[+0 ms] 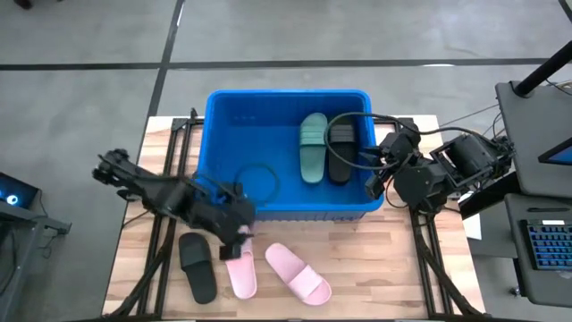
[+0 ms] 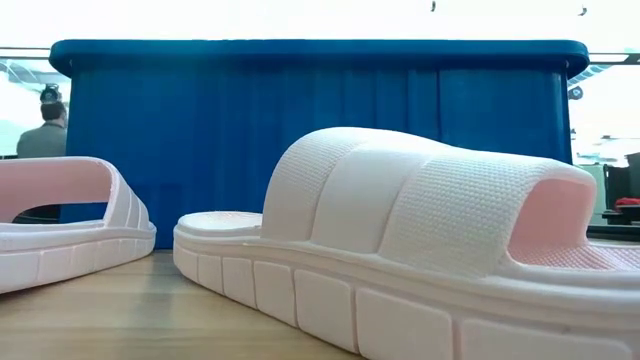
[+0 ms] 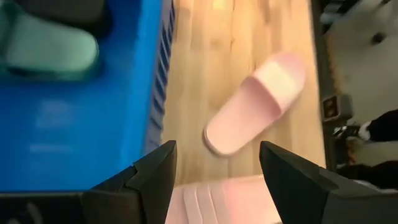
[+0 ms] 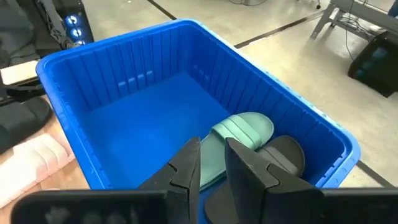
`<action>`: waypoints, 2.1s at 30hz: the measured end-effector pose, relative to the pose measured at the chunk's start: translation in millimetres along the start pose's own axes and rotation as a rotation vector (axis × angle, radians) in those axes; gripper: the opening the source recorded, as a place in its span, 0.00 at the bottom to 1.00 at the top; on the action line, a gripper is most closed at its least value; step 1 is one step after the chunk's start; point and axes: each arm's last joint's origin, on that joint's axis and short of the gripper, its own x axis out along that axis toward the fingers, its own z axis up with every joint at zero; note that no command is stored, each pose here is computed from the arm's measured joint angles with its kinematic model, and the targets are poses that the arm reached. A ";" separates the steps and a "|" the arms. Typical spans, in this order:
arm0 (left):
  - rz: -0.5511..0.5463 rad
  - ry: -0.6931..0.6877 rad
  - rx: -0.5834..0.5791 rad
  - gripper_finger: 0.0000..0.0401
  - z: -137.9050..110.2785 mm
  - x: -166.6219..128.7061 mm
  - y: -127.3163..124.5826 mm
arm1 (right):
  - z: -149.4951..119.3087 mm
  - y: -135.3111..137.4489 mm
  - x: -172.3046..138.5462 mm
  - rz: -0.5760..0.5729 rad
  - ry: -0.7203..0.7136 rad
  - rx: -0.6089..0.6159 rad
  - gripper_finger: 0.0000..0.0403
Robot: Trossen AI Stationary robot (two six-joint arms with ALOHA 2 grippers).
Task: Pick and place slides into bin
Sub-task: Put the pink slide into the blue bin
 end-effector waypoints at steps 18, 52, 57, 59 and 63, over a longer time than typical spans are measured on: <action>0.148 0.357 -0.015 0.54 -55.0 88.8 -88.6 | 0.0 -1.3 -1.2 0.011 0.006 0.006 0.15; 0.469 0.493 0.027 0.54 -113.6 169.1 -89.4 | -0.3 -1.5 -1.1 0.009 0.007 -0.053 0.15; 0.517 0.513 0.048 0.54 -126.0 176.0 -81.8 | -0.3 -2.0 -1.4 0.009 0.006 -0.052 0.15; 0.548 0.519 0.038 0.54 -131.9 178.9 -77.6 | -0.4 -1.9 -1.4 0.012 0.009 -0.051 0.15; 0.589 0.515 0.035 0.54 -142.1 184.7 -71.4 | -0.6 -1.6 -1.4 0.021 0.016 -0.050 0.14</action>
